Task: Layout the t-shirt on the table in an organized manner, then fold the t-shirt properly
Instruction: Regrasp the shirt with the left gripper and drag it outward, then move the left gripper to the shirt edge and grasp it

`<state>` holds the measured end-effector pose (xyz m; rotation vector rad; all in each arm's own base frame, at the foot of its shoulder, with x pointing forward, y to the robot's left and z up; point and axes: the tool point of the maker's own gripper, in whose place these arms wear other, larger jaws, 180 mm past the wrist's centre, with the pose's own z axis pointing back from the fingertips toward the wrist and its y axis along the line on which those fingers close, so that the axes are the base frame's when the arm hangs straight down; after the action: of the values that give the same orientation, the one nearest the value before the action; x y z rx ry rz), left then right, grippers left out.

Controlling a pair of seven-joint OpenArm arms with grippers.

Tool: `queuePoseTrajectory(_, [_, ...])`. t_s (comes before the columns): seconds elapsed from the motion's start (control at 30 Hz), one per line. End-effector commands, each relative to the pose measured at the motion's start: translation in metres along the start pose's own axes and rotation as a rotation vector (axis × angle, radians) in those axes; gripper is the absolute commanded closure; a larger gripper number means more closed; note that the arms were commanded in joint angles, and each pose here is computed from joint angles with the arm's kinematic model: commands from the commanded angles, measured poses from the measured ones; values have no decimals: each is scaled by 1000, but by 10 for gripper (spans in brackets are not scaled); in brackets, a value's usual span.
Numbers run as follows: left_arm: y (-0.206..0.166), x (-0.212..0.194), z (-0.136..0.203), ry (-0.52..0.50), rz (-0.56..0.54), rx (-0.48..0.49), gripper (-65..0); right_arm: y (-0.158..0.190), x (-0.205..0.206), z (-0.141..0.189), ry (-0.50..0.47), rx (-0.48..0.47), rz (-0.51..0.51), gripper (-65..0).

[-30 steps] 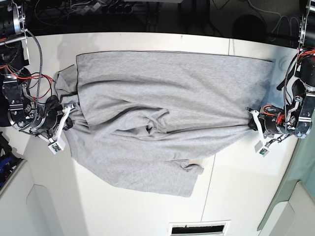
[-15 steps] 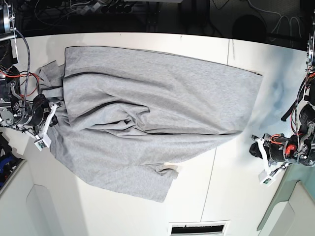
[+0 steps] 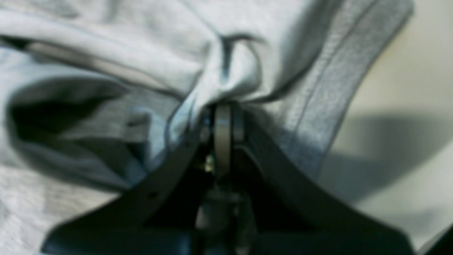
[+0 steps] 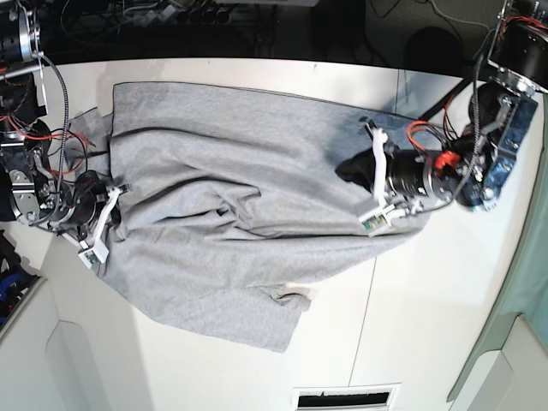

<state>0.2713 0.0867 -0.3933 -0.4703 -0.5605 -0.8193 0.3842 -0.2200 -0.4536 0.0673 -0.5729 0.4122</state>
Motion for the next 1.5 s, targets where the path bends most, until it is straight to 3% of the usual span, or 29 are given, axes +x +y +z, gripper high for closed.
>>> queuePoseTrajectory(0.0, [-2,7,-1,-34,-9,10,-13,-11,11,6,-23,-17,7,0])
queuePoseTrajectory(0.3, [-30,-52,-51,65,145,40,-13,6,14,-1,-23,11,5,0])
queuePoseTrajectory(0.5, [9,-118,-42,253,175,197,-13,1,8,0,6,-12,33,0])
queuePoseTrajectory(0.7, [88,-157,13,382,102,422,-13,-2,8,1,9,-18,37,0])
queuePoseTrajectory(0.87, [142,-158,64,428,30,554,-13,-20,0,7,35,-65,66,0])
queuePoseTrajectory(1.0, [175,-144,94,409,-19,631,-13,-29,2,11,17,-81,69,0])
queuePoseTrajectory(1.23, [188,-119,97,356,-19,656,-13,-28,11,12,-14,-67,44,0])
queuePoseTrajectory(1.47, [195,-92,102,305,23,657,-13,-36,60,29,-155,-50,-40,0])
